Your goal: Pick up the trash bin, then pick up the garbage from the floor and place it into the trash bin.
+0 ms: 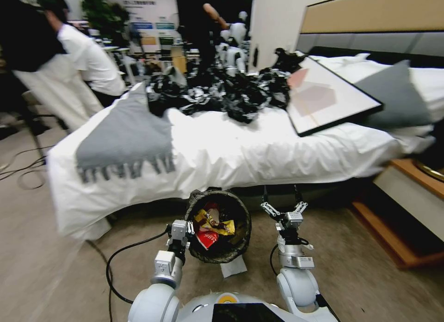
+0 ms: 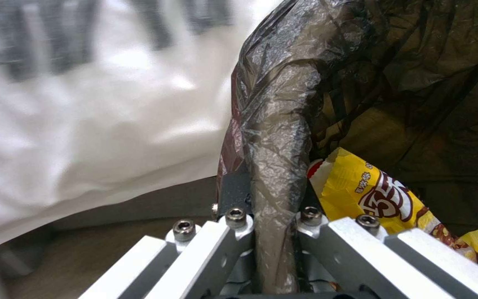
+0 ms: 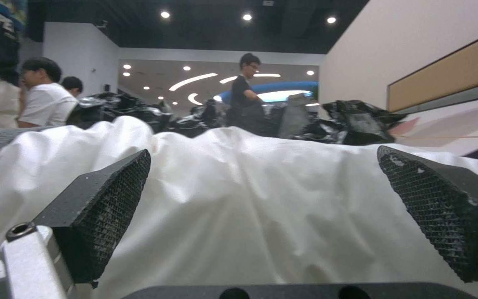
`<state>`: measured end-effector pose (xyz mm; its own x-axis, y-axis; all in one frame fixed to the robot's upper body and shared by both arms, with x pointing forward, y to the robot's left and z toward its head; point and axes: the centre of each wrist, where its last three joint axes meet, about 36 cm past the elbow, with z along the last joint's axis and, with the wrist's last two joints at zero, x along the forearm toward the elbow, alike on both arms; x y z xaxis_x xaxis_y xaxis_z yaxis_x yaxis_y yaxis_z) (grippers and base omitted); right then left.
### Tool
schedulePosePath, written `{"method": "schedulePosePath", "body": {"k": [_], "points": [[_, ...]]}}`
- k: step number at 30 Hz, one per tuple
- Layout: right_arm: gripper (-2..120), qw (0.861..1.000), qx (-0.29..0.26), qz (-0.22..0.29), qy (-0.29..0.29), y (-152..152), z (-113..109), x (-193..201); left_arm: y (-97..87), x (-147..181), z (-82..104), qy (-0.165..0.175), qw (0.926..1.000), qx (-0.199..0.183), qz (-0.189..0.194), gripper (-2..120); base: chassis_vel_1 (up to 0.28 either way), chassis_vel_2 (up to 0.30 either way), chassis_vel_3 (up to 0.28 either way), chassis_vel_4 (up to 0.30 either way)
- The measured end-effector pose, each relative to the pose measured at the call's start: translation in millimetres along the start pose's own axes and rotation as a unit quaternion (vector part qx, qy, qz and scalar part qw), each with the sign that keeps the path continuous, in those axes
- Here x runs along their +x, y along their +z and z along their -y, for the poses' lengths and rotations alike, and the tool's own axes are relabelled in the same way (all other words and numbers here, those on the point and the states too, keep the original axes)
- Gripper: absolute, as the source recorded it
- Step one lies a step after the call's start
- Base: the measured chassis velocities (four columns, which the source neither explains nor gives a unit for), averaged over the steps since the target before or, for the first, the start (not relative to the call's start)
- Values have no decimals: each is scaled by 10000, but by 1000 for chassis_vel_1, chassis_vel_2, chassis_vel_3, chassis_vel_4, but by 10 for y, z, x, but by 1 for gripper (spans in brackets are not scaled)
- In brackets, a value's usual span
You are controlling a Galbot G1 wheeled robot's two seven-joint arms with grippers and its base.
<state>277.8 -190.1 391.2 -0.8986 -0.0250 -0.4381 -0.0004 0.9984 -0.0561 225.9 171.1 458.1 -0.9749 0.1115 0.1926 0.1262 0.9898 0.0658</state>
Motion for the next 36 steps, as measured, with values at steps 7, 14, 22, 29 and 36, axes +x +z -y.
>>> {"method": "schedulePosePath", "body": {"k": [7,14,22,29,36], "points": [[100,10000,-9,-10,-17,1,-9,3,-4,1,-8,-16,10000,-13,8,0,131,146,131,137],[100,10000,-21,-57,-65,14,-60,37,1,-6,-7,-21,10000,-15,6,0,119,123,120,125],[100,10000,-16,-46,-77,20,-63,26,10,-12,-8,-42,10000,-8,21,0,127,118,123,129],[100,10000,3,-42,-85,18,-48,21,6,-19,-7,-42,10000,1,34,0,24,22,14,19],[100,9996,76,-206,-186,9,12,70,7,-18,-7,-43,10000,1,32,0,0,0,0,0]]}}
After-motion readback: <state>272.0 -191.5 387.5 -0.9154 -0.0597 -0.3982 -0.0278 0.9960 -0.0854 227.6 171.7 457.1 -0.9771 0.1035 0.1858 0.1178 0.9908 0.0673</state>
